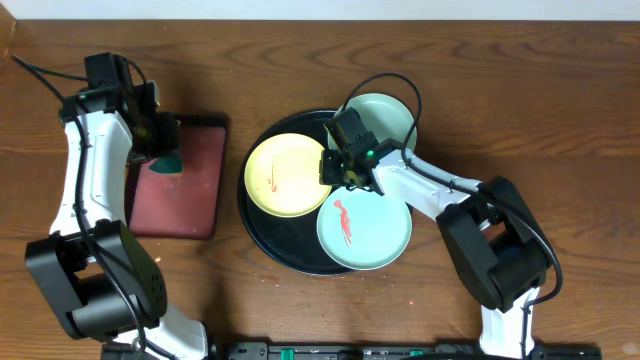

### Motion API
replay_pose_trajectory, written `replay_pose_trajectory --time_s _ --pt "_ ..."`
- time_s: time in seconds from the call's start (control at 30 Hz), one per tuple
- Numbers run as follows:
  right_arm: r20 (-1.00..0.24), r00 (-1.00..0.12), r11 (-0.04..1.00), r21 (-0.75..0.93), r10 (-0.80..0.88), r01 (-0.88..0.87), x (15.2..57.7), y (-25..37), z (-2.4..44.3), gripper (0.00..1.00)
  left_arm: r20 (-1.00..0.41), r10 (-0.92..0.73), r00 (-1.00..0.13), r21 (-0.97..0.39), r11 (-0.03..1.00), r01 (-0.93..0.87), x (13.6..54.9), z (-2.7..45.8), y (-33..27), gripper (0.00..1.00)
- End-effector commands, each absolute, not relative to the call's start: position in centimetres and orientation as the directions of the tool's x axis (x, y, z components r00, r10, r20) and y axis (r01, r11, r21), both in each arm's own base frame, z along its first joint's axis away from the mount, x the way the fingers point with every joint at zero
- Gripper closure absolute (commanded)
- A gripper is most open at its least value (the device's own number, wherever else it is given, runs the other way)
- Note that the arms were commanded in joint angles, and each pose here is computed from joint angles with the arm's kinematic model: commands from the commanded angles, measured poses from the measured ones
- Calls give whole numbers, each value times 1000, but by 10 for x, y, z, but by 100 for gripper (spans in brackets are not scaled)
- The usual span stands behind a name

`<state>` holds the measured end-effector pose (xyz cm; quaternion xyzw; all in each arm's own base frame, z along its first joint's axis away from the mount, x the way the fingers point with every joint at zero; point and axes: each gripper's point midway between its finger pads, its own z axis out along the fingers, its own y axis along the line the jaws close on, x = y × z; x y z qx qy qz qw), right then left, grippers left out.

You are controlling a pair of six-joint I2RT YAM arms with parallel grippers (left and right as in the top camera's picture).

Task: Clean dirty plates on tray and stack at the side
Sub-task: 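Lift the sponge with the left gripper and bring it onto the yellow plate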

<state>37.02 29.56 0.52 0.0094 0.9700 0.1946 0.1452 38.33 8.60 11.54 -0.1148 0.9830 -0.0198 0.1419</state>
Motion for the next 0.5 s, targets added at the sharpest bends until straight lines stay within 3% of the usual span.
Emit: replay_pose_trajectory --time_s 0.0,0.27,0.47 --pt "-266 -962 926 376 58 -48 369 298 -3 99 -274 -237 -932 -85 971 -222 385 116 80 93" --pt "-266 -962 925 376 58 -48 369 298 -3 99 -238 -286 -928 -111 957 -267 381 114 62 92" --pt "-266 -962 925 376 58 -48 369 298 -3 99 -182 -204 -962 -150 972 -178 374 99 8 93"
